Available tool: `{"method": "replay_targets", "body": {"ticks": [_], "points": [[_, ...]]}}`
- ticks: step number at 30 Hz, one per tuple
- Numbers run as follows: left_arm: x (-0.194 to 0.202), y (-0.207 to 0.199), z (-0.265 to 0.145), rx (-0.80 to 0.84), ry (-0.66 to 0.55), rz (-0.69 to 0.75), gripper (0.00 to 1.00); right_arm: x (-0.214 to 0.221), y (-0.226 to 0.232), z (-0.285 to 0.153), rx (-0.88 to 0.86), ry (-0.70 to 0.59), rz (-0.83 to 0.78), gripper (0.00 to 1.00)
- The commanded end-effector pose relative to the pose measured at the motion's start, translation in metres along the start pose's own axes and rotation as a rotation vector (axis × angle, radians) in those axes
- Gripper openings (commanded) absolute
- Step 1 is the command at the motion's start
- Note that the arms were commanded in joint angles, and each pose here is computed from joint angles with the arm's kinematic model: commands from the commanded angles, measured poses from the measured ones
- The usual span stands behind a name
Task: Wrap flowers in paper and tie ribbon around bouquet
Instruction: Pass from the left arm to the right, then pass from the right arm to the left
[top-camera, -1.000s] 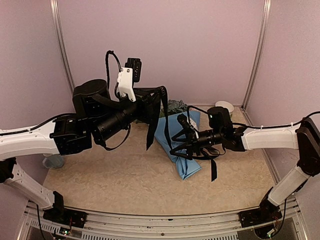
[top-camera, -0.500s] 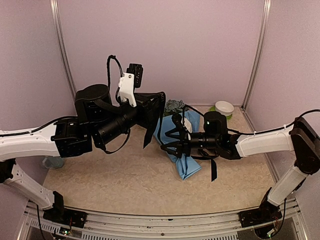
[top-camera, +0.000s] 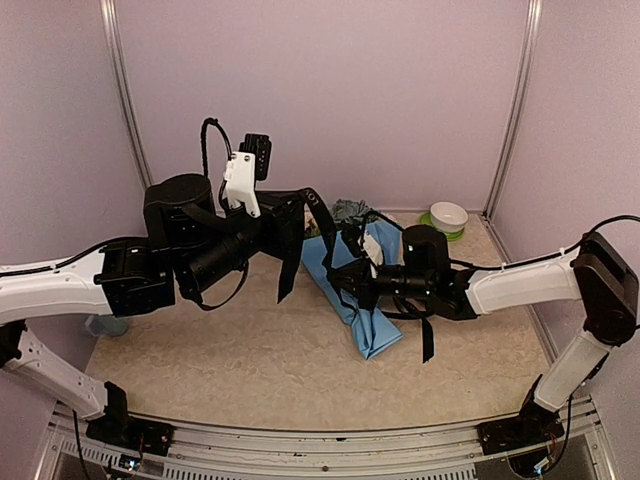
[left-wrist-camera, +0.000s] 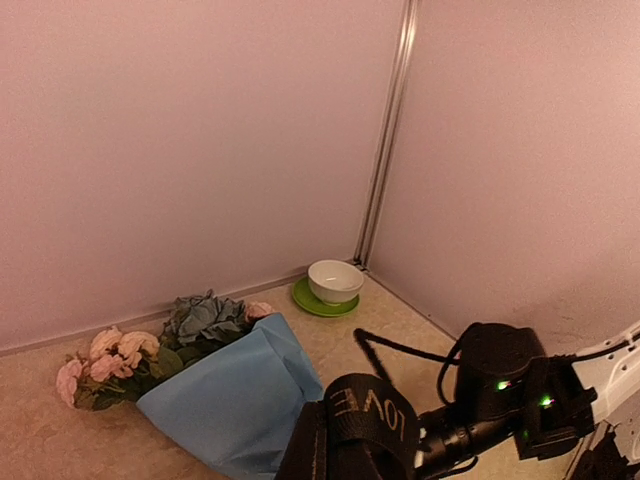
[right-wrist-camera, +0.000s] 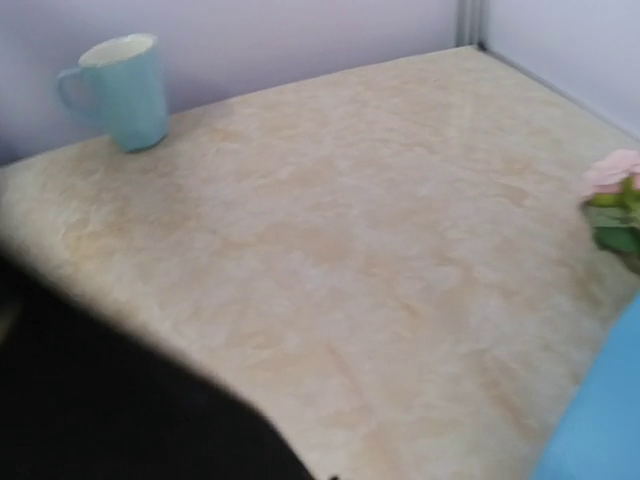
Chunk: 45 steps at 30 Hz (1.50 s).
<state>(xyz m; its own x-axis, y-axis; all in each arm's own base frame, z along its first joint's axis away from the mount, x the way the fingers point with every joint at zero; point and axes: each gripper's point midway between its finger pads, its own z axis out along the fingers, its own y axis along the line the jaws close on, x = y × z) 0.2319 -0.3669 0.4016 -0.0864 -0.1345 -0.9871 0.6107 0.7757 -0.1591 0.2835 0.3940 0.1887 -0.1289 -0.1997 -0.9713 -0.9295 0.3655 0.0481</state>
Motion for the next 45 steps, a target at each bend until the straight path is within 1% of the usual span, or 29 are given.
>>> {"method": "replay_targets", "body": {"ticks": [1, 3, 4, 5, 6, 7, 8, 9, 10, 12, 13, 15, 17, 19, 20, 22, 23, 24, 25, 27, 28, 30, 31, 33, 35, 38, 41, 45], "points": [[0.055, 0.069, 0.001, -0.221, 0.150, -0.042, 0.00, -0.019, -0.031, -0.031, 0.103, -0.046, 0.077, 0.00], [0.107, 0.094, 0.001, -0.281, 0.254, -0.052, 0.00, -0.018, -0.037, -0.036, 0.122, -0.028, 0.091, 0.00], [0.135, 0.100, 0.000, -0.280, 0.305, -0.056, 0.00, -0.016, -0.038, -0.038, 0.134, -0.017, 0.088, 0.00], [0.163, 0.103, -0.003, -0.269, 0.356, -0.047, 0.08, -0.017, -0.039, -0.039, 0.146, -0.012, 0.089, 0.00], [0.189, 0.104, -0.006, -0.253, 0.405, -0.030, 0.24, -0.016, -0.041, -0.041, 0.157, -0.008, 0.092, 0.00], [0.217, 0.102, -0.011, -0.231, 0.462, -0.005, 0.46, -0.016, -0.043, -0.042, 0.168, -0.007, 0.093, 0.00], [0.236, 0.097, -0.012, -0.207, 0.500, 0.021, 0.68, -0.016, -0.045, -0.043, 0.180, -0.004, 0.094, 0.00], [0.249, 0.091, -0.013, -0.200, 0.522, 0.058, 0.79, -0.017, -0.047, -0.044, 0.192, -0.003, 0.095, 0.00], [0.258, 0.085, -0.014, -0.209, 0.530, 0.112, 0.84, -0.015, -0.050, -0.045, 0.206, 0.004, 0.100, 0.00], [0.265, 0.073, -0.014, -0.254, 0.504, 0.250, 0.89, -0.014, -0.055, -0.046, 0.225, 0.009, 0.114, 0.00], [0.265, 0.066, -0.013, -0.263, 0.477, 0.324, 0.90, -0.014, -0.056, -0.046, 0.227, 0.011, 0.124, 0.00], [0.271, 0.046, -0.008, -0.212, 0.440, 0.400, 0.91, -0.013, -0.055, -0.045, 0.220, 0.017, 0.147, 0.00], [0.276, 0.025, -0.002, -0.098, 0.421, 0.401, 0.89, -0.011, -0.056, -0.044, 0.222, 0.031, 0.174, 0.00], [0.264, 0.018, 0.006, -0.042, 0.352, 0.331, 0.87, -0.009, -0.058, -0.044, 0.235, 0.037, 0.210, 0.00], [0.254, 0.017, 0.013, -0.011, 0.311, 0.263, 0.82, -0.009, -0.058, -0.045, 0.243, 0.037, 0.229, 0.00], [0.236, 0.031, 0.032, 0.005, 0.245, 0.095, 0.61, -0.008, -0.061, -0.047, 0.263, 0.031, 0.300, 0.00], [0.230, 0.033, 0.043, 0.019, 0.223, 0.018, 0.58, -0.007, -0.062, -0.047, 0.269, 0.027, 0.337, 0.00], [0.225, 0.030, 0.053, 0.035, 0.207, -0.031, 0.62, -0.007, -0.062, -0.047, 0.270, 0.022, 0.379, 0.00], [0.225, 0.024, 0.062, 0.036, 0.197, -0.019, 0.71, -0.005, -0.062, -0.046, 0.271, 0.019, 0.414, 0.00], [0.226, 0.016, 0.071, -0.019, 0.140, 0.086, 0.80, -0.006, -0.063, -0.045, 0.286, 0.010, 0.497, 0.00], [0.224, 0.002, 0.074, -0.003, 0.098, 0.145, 0.84, -0.006, -0.064, -0.045, 0.300, 0.009, 0.526, 0.00], [0.229, -0.020, 0.076, 0.046, 0.065, 0.238, 0.87, -0.004, -0.069, -0.048, 0.342, 0.008, 0.585, 0.00], [0.231, -0.026, 0.079, 0.048, 0.056, 0.255, 0.88, -0.005, -0.070, -0.049, 0.358, 0.003, 0.603, 0.00], [0.230, -0.024, 0.090, 0.008, 0.046, 0.254, 0.86, -0.007, -0.070, -0.052, 0.370, -0.010, 0.629, 0.00], [0.230, -0.014, 0.099, -0.032, 0.051, 0.218, 0.79, -0.010, -0.068, -0.054, 0.374, -0.018, 0.642, 0.00], [0.228, -0.004, 0.106, -0.080, 0.049, 0.171, 0.73, -0.012, -0.064, -0.055, 0.365, -0.022, 0.650, 0.00], [0.233, 0.005, 0.114, -0.127, 0.058, 0.180, 0.73, -0.017, -0.058, -0.053, 0.345, -0.022, 0.646, 0.00], [0.252, 0.000, 0.126, -0.097, 0.102, 0.210, 0.76, -0.023, -0.054, -0.055, 0.338, -0.030, 0.642, 0.00]]}}
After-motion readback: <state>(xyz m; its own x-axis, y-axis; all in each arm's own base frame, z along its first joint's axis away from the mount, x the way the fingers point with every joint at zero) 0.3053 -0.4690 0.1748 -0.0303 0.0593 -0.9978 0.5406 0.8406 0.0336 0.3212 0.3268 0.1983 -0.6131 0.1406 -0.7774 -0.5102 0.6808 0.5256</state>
